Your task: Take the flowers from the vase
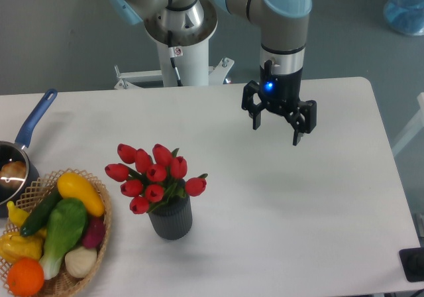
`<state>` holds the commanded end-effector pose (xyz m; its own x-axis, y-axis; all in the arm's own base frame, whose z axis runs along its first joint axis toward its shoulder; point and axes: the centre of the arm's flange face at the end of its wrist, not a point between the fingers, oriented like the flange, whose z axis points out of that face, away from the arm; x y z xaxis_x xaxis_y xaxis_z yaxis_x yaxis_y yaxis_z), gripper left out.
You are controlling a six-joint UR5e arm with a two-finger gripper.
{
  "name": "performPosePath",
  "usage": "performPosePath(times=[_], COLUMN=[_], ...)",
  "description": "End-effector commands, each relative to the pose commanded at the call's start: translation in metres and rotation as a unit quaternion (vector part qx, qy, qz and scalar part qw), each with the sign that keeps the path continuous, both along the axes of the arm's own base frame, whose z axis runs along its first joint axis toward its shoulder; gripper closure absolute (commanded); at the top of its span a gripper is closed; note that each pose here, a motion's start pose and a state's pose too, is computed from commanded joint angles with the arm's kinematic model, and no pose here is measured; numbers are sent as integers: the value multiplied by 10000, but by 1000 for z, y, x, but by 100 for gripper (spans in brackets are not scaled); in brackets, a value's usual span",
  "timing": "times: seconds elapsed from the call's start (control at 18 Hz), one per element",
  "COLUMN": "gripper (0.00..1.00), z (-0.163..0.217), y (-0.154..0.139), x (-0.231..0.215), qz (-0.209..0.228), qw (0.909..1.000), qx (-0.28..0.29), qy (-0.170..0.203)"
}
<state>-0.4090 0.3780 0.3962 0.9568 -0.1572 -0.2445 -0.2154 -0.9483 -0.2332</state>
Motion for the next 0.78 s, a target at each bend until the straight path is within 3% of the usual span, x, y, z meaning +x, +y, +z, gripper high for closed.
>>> performPosePath(times=[0.33, 0.56, 0.78], gripper=[0, 0, 0], z=[0, -13, -34], y=[1, 18, 45], x=[2, 16, 32], qz=[-17, 44, -163], qw=[10000, 9998, 9993], qx=[27, 56, 16], qy=[-15, -178, -328])
